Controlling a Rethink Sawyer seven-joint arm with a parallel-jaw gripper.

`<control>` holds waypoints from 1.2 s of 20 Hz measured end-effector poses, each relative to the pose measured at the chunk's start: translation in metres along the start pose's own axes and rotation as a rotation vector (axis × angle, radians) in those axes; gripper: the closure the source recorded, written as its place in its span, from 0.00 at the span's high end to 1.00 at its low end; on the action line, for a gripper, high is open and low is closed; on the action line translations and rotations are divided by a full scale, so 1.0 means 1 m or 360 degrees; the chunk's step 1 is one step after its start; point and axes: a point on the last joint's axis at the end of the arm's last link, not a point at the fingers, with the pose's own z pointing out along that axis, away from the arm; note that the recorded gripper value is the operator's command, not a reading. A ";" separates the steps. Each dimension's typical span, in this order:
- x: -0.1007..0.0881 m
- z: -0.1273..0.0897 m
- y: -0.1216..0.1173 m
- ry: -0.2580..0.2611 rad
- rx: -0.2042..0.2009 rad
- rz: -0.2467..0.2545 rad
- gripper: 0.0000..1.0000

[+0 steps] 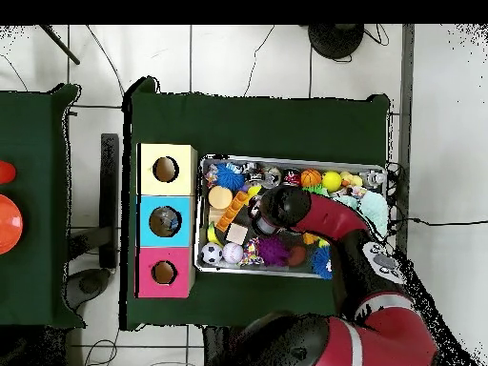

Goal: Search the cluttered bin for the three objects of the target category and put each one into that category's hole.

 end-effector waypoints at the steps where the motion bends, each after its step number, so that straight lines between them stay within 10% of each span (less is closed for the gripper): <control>1: 0.000 -0.004 0.005 0.0006 -0.0002 -0.0001 1.00; 24: -0.001 -0.025 0.044 0.0080 -0.0126 0.0115 1.00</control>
